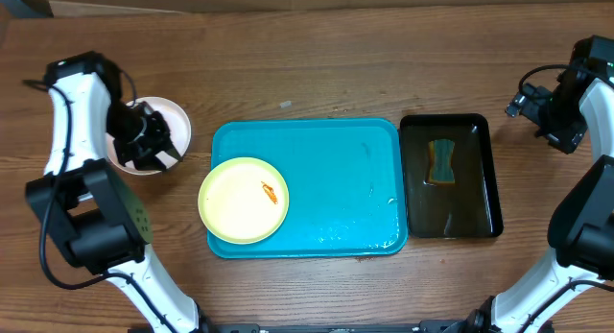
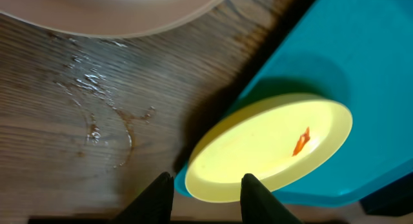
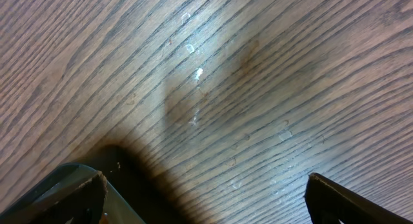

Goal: Clean dirty plates on tray and stack at the side

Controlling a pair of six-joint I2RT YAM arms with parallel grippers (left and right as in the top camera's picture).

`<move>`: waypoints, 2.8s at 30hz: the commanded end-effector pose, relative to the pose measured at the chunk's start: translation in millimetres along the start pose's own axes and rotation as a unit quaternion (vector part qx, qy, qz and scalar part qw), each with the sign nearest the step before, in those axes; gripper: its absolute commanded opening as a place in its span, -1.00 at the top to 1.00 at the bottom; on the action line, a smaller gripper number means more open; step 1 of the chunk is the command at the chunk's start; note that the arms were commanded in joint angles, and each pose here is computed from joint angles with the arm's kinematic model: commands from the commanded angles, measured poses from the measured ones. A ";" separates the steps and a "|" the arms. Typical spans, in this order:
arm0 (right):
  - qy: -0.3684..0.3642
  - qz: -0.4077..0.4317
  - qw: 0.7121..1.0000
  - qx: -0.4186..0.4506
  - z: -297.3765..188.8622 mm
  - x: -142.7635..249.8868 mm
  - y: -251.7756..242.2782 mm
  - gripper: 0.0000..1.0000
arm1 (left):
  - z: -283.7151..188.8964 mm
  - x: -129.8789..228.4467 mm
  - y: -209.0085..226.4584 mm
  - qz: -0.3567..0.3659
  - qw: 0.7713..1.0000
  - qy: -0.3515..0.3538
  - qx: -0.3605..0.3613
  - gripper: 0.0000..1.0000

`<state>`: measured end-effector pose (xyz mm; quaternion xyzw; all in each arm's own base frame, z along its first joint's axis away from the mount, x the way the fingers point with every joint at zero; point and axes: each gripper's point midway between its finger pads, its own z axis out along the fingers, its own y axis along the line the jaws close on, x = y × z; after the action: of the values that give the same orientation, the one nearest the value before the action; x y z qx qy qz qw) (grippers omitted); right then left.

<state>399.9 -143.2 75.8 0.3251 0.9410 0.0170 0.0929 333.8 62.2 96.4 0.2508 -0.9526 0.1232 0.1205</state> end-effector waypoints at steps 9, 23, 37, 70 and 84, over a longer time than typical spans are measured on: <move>-0.019 -0.001 1.000 -0.006 -11.8 -6.9 4.3 -1.00 | 36.0 39.0 -9.2 0.056 0.985 0.034 -0.158 0.10; -0.019 -0.001 1.000 -0.006 -11.8 -6.9 4.3 -1.00 | 65.4 37.8 -10.2 0.061 0.987 0.035 -0.144 0.17; -0.019 -0.001 1.000 -0.006 -11.8 -6.9 4.2 -1.00 | 82.9 55.2 -36.0 0.101 0.987 0.061 -0.107 0.40; -0.019 -0.001 1.000 -0.006 -11.8 -6.9 4.3 -1.00 | 90.4 68.2 -144.5 0.200 0.970 -0.048 -0.127 0.92; -0.019 -0.001 1.000 -0.006 -11.8 -6.9 4.3 -1.00 | 60.9 77.5 -38.2 0.087 0.965 0.043 -0.243 0.74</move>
<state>399.8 -143.0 75.6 0.3248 0.9411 0.0170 0.0923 282.9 -38.2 64.6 0.1155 -0.9682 -0.0696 0.2107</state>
